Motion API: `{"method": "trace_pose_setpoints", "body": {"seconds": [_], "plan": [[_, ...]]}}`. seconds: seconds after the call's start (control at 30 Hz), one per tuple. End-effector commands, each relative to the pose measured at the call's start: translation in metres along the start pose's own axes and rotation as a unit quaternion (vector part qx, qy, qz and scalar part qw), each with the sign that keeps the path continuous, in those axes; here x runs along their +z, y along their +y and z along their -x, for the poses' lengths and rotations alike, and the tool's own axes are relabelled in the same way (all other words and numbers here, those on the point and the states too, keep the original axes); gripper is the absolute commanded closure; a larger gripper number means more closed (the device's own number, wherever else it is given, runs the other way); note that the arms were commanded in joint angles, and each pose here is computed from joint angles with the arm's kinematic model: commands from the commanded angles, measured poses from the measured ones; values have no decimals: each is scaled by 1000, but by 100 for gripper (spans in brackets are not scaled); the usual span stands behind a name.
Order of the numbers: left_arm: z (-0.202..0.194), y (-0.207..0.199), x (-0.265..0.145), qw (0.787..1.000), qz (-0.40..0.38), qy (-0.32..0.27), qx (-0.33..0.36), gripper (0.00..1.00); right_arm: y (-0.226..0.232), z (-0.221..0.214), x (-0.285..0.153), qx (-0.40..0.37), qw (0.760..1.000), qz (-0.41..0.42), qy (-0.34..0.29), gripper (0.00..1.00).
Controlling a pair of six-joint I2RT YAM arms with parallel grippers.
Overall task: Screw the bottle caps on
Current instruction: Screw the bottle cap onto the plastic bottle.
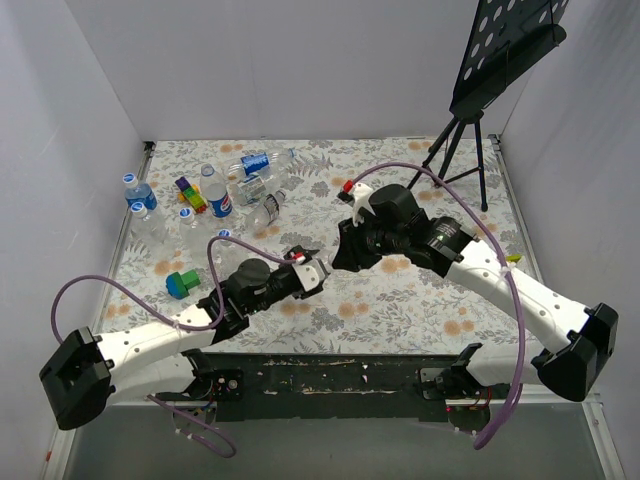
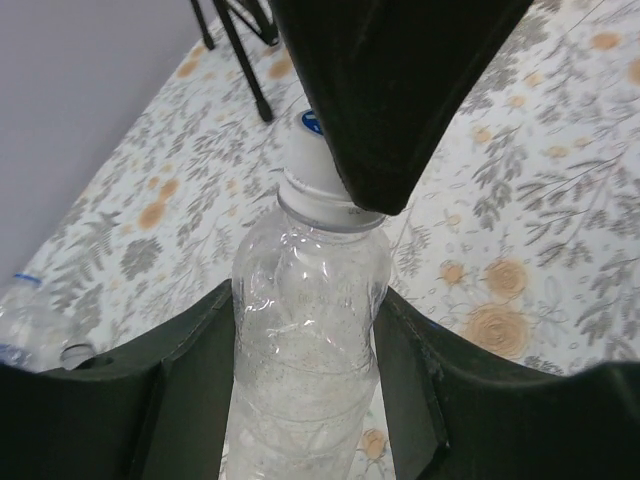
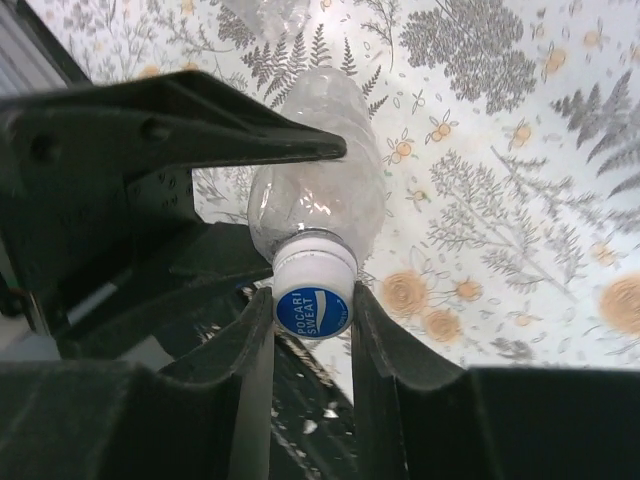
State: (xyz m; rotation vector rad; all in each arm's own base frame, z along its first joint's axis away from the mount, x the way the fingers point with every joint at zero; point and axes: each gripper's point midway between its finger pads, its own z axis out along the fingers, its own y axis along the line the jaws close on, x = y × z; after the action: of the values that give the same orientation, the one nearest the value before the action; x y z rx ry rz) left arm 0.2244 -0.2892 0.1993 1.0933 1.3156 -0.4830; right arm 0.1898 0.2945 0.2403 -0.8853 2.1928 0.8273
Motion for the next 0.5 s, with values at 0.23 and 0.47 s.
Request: {"method": "trace_pose_setpoints", "body": {"seconds": [0.23, 0.47], "plan": [[32, 24, -3, 999, 22, -27, -18, 85, 8, 58, -41, -41, 993, -19, -111, 42], [49, -7, -10, 979, -167, -59, -99, 84, 31, 56, -77, -303, 944, 51, -119, 35]]}}
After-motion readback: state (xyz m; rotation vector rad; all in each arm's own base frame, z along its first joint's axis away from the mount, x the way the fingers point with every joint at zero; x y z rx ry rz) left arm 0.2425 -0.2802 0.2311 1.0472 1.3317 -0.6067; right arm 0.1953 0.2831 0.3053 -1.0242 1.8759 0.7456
